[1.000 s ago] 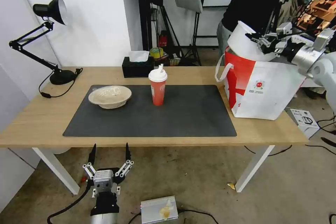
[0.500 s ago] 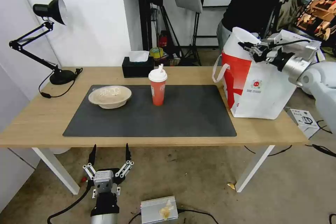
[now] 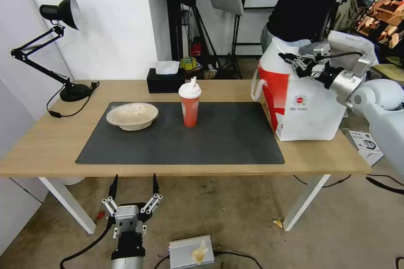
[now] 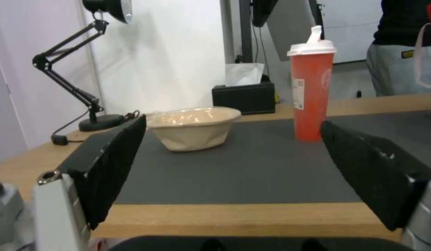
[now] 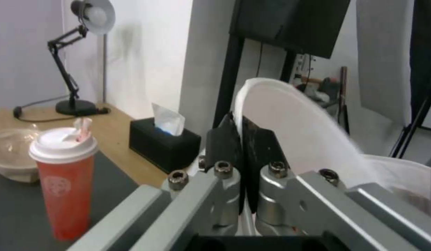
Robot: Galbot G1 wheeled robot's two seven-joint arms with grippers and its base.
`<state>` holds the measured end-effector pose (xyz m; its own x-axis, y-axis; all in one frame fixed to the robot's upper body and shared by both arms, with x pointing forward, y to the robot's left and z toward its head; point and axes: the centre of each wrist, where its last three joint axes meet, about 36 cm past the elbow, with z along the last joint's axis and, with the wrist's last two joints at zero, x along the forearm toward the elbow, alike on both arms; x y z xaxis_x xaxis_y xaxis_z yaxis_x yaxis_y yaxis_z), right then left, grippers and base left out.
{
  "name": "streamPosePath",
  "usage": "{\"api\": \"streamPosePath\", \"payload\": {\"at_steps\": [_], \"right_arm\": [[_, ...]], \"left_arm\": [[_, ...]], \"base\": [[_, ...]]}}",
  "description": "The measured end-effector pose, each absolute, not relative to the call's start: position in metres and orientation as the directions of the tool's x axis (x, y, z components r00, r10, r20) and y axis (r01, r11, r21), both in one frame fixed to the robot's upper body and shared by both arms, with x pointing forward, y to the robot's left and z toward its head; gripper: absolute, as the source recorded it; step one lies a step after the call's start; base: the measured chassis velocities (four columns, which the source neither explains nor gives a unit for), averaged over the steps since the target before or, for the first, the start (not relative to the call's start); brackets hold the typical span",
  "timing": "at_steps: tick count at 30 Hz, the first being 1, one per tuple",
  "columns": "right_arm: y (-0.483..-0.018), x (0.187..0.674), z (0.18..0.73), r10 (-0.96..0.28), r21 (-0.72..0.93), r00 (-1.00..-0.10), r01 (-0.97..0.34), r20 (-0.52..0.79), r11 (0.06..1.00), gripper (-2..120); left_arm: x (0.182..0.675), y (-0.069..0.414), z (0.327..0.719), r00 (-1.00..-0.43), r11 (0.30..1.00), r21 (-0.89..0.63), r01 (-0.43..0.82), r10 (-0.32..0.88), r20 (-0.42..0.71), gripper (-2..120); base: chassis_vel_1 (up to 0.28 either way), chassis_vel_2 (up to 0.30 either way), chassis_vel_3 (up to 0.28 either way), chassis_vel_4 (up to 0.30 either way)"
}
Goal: Pick up the trash from the table and place it into the takeout bag.
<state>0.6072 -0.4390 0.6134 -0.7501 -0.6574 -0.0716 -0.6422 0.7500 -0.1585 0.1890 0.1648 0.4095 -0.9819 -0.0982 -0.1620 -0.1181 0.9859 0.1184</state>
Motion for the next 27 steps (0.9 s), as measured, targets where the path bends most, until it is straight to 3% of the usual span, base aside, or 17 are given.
{"api": "streamPosePath", "payload": {"at_steps": [27], "right_arm": [[-0.433,0.602,0.614,-0.639,-0.101,-0.76,-0.631,-0.12,0.769,0]], "left_arm": [[0.188,0.161,0.406,-0.984,0.986,0.123,-0.11,-0.091,-0.154,100]], "base": [[0.0,0.0,0.0,0.0]]}}
